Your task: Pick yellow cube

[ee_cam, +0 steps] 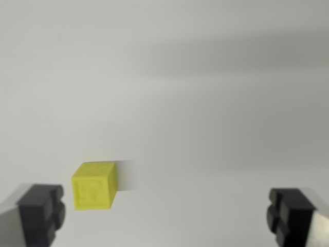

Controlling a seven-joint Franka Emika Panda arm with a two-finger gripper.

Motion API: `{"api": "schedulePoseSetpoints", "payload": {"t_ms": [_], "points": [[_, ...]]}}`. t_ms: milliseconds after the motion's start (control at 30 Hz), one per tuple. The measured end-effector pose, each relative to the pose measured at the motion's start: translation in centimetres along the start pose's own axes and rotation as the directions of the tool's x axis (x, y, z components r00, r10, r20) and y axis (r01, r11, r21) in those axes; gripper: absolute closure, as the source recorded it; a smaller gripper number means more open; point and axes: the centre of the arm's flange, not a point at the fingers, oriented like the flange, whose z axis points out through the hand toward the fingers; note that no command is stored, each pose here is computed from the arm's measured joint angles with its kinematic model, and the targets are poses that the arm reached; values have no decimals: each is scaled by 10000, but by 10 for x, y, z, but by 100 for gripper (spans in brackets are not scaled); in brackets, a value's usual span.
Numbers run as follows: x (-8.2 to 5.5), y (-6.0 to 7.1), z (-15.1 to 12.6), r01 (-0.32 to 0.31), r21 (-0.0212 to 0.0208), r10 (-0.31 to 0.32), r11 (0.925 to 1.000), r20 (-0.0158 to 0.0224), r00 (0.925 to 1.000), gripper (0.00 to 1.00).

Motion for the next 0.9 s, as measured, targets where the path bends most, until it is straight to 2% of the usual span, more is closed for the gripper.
{"api": "schedulePoseSetpoints", "payload": {"t_ms": [900], "points": [[-50,7,65,189,-80,-188,9998,95,9998,0]]}}
